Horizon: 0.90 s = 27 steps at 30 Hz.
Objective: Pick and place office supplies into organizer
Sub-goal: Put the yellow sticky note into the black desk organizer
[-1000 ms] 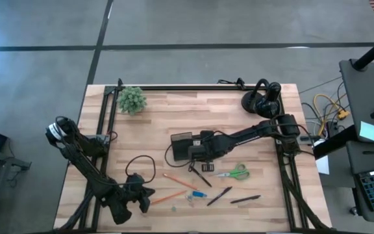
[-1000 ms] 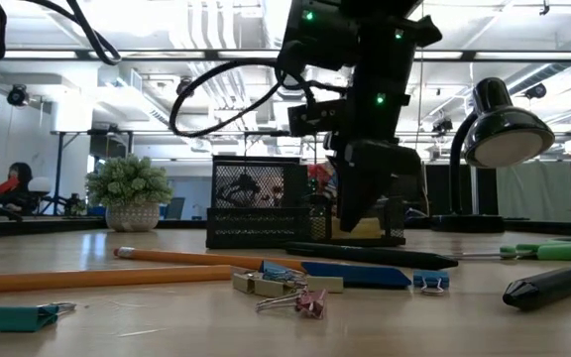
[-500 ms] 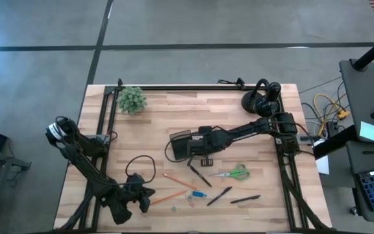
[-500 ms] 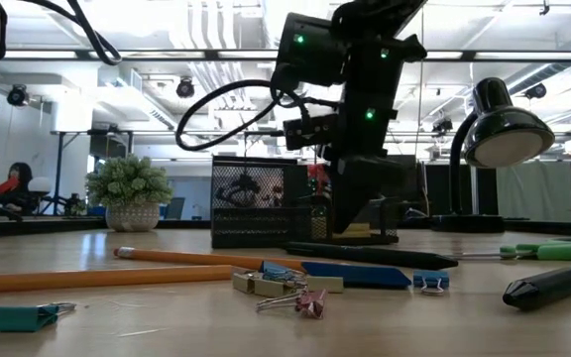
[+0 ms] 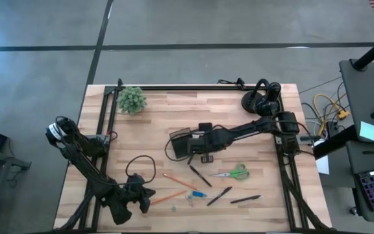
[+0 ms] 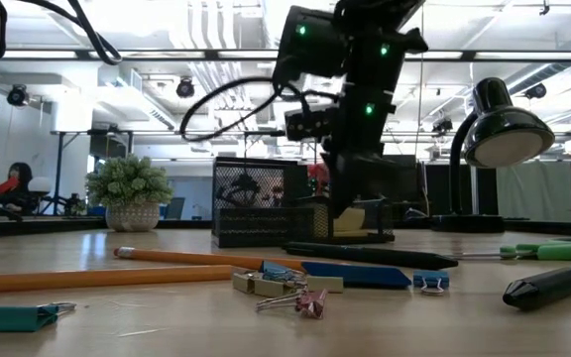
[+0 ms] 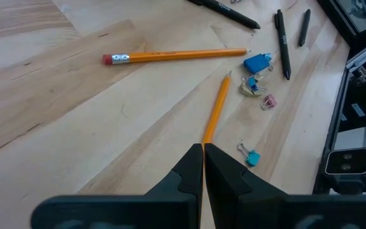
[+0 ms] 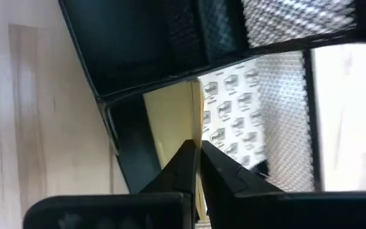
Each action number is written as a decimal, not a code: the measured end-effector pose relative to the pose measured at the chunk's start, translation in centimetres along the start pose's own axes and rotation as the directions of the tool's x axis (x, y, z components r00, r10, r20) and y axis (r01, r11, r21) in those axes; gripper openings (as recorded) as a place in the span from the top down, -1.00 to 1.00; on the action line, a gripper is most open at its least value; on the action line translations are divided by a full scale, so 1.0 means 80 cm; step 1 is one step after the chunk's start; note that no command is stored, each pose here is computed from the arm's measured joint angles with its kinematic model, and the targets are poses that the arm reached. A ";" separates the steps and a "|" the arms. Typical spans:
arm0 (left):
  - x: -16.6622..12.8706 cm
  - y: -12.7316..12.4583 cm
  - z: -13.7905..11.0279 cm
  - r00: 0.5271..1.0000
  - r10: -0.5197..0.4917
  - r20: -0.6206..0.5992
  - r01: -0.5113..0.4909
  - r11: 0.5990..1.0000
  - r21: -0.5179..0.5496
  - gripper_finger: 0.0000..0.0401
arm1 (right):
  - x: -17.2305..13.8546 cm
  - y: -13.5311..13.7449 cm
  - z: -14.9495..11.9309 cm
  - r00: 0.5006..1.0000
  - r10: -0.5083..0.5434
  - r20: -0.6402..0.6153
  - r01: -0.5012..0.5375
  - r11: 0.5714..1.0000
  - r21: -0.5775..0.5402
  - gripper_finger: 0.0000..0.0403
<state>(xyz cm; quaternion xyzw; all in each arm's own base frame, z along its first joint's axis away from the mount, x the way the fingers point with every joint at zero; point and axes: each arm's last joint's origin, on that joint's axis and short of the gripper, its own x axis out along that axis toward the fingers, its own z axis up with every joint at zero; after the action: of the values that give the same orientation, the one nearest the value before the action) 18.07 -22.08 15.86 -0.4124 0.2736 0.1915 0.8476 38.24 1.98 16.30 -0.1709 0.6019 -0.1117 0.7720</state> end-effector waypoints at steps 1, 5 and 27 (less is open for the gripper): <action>0.000 0.000 0.000 1.000 0.000 0.000 0.000 1.000 0.000 1.00 | -0.004 -0.002 0.000 1.000 -0.016 0.006 0.016 1.000 0.008 0.96; 0.000 0.000 0.000 1.000 0.000 0.000 0.000 1.000 0.000 1.00 | -0.032 -0.017 0.002 0.996 -0.072 0.053 0.070 0.996 0.049 0.96; 0.000 -0.002 0.001 1.000 -0.004 0.002 0.004 1.000 -0.004 1.00 | -0.238 -0.059 -0.044 0.919 -0.070 0.388 -0.261 0.631 0.730 0.96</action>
<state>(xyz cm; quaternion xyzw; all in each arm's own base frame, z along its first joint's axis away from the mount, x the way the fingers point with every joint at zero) 18.17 -22.10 15.98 -0.4143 0.2715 0.1906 0.8475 30.26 4.43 34.37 0.1889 0.3428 -0.2799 0.8766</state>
